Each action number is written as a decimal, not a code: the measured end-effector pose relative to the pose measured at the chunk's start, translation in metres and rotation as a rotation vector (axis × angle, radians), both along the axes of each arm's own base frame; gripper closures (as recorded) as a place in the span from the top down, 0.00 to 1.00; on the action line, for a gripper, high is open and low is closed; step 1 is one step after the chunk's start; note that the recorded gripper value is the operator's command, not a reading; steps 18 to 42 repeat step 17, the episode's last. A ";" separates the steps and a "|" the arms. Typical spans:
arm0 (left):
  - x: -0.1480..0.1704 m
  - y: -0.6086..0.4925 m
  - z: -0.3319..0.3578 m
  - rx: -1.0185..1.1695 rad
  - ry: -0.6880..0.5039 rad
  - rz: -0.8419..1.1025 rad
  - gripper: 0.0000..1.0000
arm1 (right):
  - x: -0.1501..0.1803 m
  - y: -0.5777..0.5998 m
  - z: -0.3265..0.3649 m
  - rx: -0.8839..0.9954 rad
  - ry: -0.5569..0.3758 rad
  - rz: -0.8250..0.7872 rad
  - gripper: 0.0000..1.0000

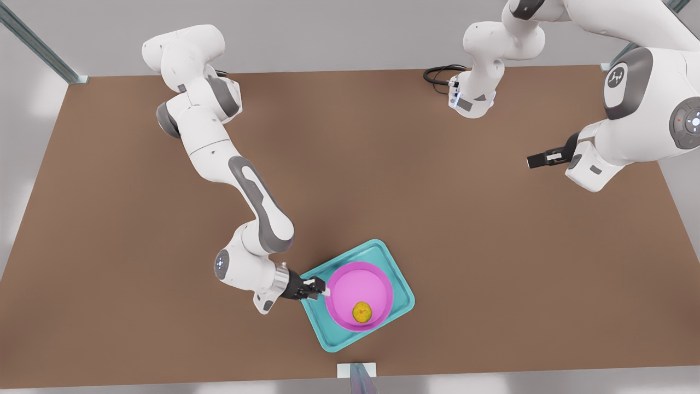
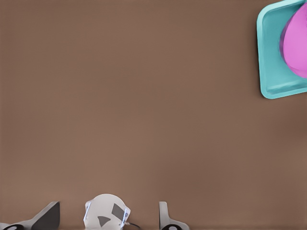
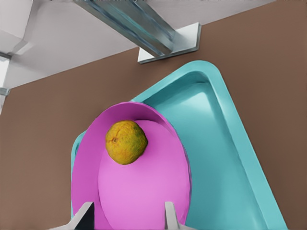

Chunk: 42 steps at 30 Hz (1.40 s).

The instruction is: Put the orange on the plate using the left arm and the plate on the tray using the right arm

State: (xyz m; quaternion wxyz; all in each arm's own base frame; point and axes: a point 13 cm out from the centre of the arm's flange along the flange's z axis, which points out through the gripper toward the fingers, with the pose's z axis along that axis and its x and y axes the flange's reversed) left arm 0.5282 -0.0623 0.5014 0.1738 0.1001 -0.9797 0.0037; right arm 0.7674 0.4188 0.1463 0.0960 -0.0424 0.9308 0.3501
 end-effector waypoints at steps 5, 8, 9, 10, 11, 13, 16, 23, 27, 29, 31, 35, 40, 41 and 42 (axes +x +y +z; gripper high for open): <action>0.000 0.000 0.000 0.000 0.000 0.000 1.00 | 0.005 -0.014 0.013 -0.053 -0.036 0.017 1.00; 0.000 0.000 0.000 0.001 0.000 0.000 1.00 | 0.009 -0.095 0.072 -0.294 -0.073 0.152 1.00; 0.000 0.000 0.000 0.001 0.000 0.000 1.00 | 0.006 -0.133 0.111 -0.390 -0.077 0.196 1.00; 0.000 0.000 0.000 0.001 0.000 0.000 1.00 | -0.005 -0.163 0.159 -0.492 -0.082 0.240 1.00; 0.000 0.000 0.000 0.001 0.000 0.000 1.00 | -0.022 -0.192 0.220 -0.584 -0.092 0.263 1.00; 0.000 0.000 0.000 0.001 0.000 0.000 1.00 | -0.087 -0.264 0.334 -0.735 -0.077 0.252 1.00; 0.000 0.000 0.000 0.001 0.000 0.000 1.00 | -0.165 -0.336 0.380 -0.861 0.039 0.236 1.00; 0.000 0.000 0.000 0.001 0.000 -0.001 1.00 | -0.177 -0.349 0.380 -0.883 0.076 0.235 1.00; 0.000 0.000 0.000 0.001 0.000 -0.001 1.00 | -0.177 -0.349 0.380 -0.883 0.076 0.235 1.00; 0.000 0.000 0.000 0.001 0.000 -0.001 1.00 | -0.177 -0.349 0.380 -0.883 0.076 0.235 1.00; 0.000 0.000 0.000 0.001 0.000 -0.001 1.00 | -0.177 -0.349 0.380 -0.883 0.076 0.235 1.00; 0.000 0.000 0.000 0.001 0.000 -0.001 1.00 | -0.177 -0.349 0.380 -0.883 0.076 0.235 1.00; 0.000 0.000 0.000 0.001 0.000 -0.001 1.00 | -0.177 -0.349 0.380 -0.883 0.076 0.235 1.00; 0.000 0.000 0.000 0.001 0.000 -0.001 1.00 | -0.177 -0.349 0.380 -0.883 0.076 0.235 1.00; 0.000 0.000 0.000 0.001 0.000 -0.001 1.00 | -0.177 -0.349 0.380 -0.883 0.076 0.235 1.00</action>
